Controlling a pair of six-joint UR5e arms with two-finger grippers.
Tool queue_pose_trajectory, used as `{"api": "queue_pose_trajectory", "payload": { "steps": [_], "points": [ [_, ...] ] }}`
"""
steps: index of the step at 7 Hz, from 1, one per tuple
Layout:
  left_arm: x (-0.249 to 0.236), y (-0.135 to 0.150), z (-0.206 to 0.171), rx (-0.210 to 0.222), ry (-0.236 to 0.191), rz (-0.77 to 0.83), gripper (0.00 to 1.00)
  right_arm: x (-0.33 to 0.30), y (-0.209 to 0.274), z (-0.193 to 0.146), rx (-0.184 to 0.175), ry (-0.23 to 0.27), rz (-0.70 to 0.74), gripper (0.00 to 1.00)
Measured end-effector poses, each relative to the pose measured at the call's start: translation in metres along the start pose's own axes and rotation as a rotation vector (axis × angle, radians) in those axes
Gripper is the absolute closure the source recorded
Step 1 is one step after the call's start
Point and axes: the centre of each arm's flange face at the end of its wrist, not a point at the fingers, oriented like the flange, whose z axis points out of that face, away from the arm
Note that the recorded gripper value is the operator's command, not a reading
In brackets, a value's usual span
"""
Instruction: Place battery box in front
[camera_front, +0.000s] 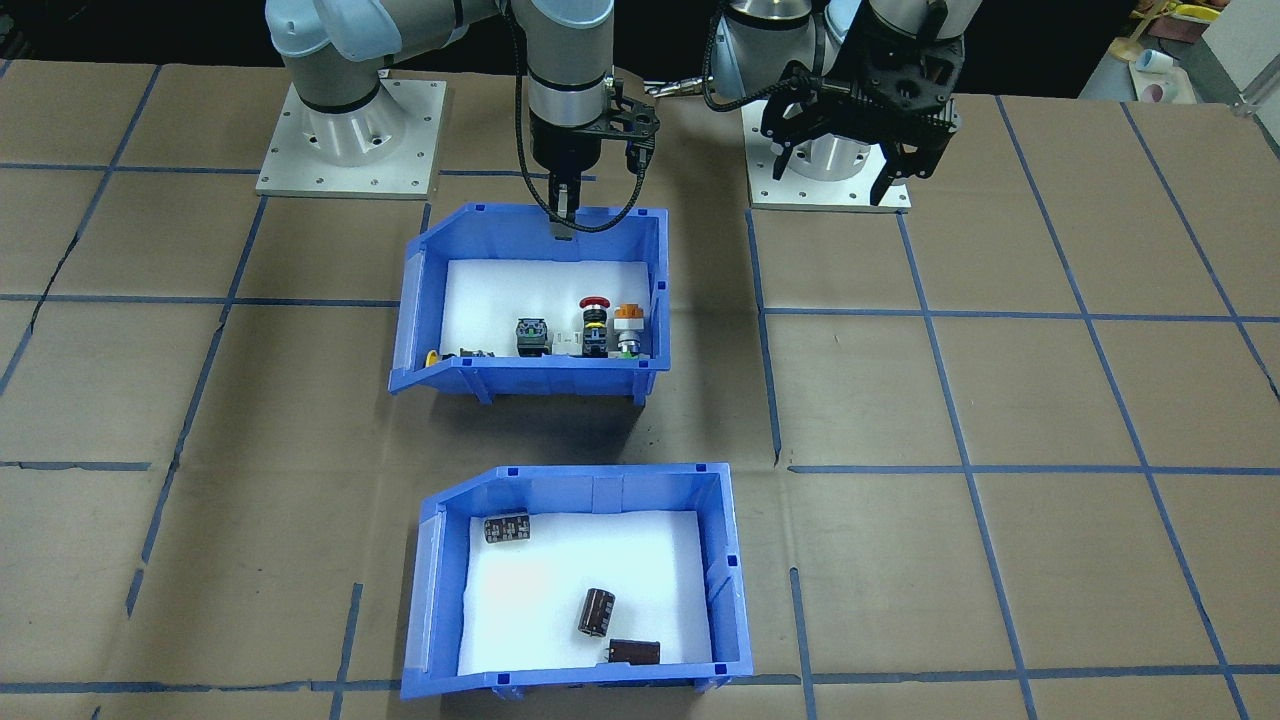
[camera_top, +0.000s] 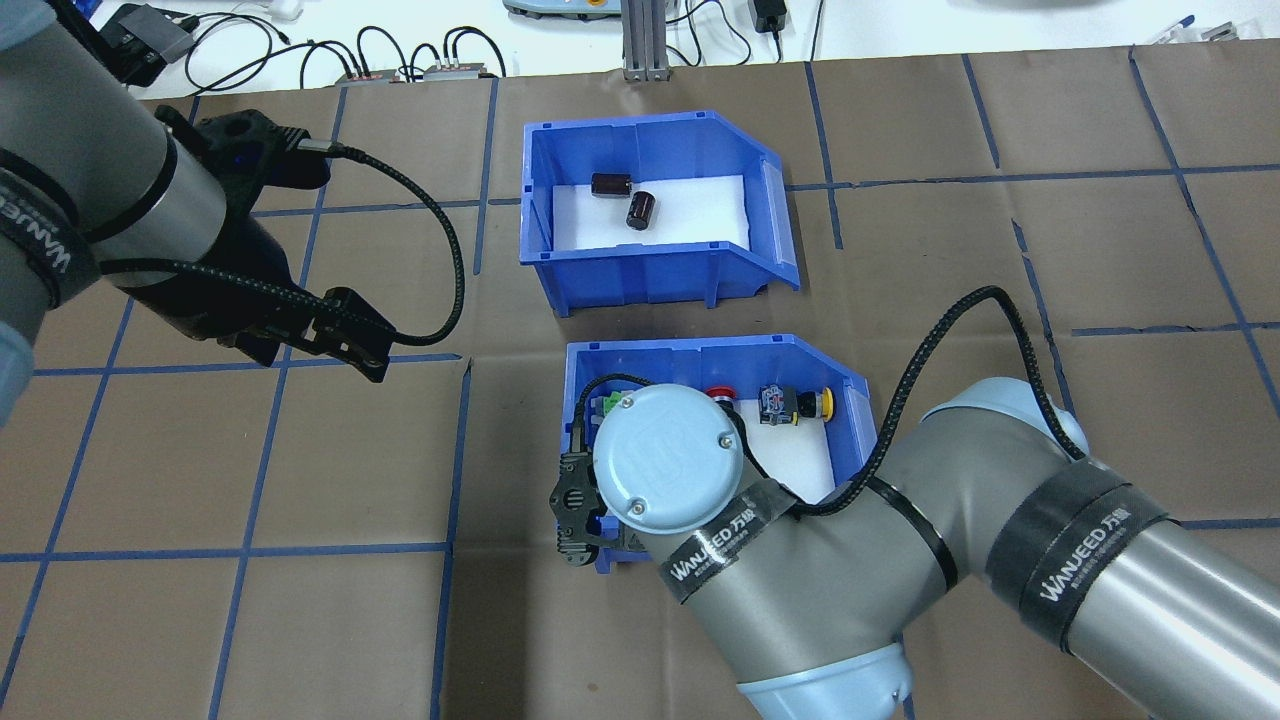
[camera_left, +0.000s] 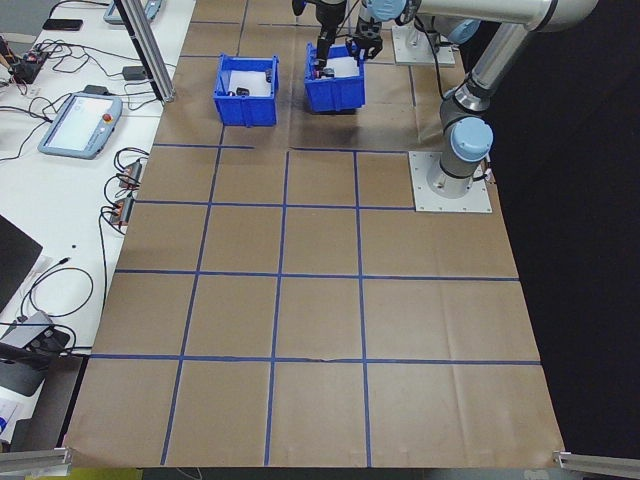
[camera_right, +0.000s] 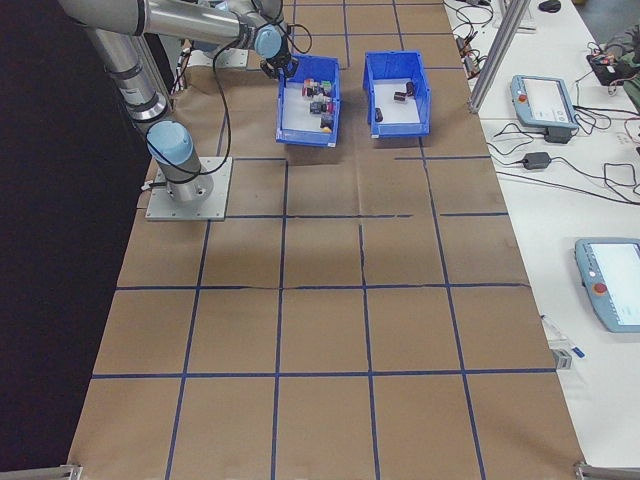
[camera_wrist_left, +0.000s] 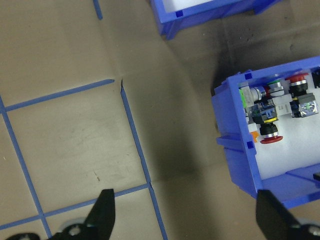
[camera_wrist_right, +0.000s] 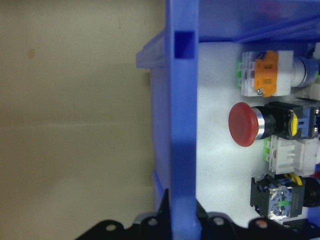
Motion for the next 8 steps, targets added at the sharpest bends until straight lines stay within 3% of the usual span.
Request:
{"api": "queue_pose_trajectory", "payload": {
  "steps": [1,2,3,4,6,8],
  "points": [
    [-0.004,0.003,0.003,-0.011,-0.018,-0.011,0.00,-0.003,0.002,0.006,-0.014,-0.003,-0.014,0.94],
    [-0.006,0.003,0.005,-0.016,-0.029,-0.015,0.00,-0.005,0.003,0.010,-0.017,-0.002,-0.015,0.85],
    [-0.007,0.002,0.004,-0.014,-0.034,-0.016,0.00,-0.005,0.003,0.011,-0.014,0.001,-0.012,0.23],
    [-0.008,0.000,0.003,-0.007,-0.033,-0.016,0.00,-0.005,0.002,0.011,-0.009,0.000,-0.011,0.00],
    [-0.008,-0.003,-0.001,0.011,-0.032,-0.010,0.00,-0.004,0.004,0.008,-0.003,0.000,-0.004,0.00],
    [-0.008,-0.009,-0.012,0.036,-0.043,0.003,0.00,-0.001,0.011,-0.017,0.016,0.036,0.014,0.00]
  ]
}}
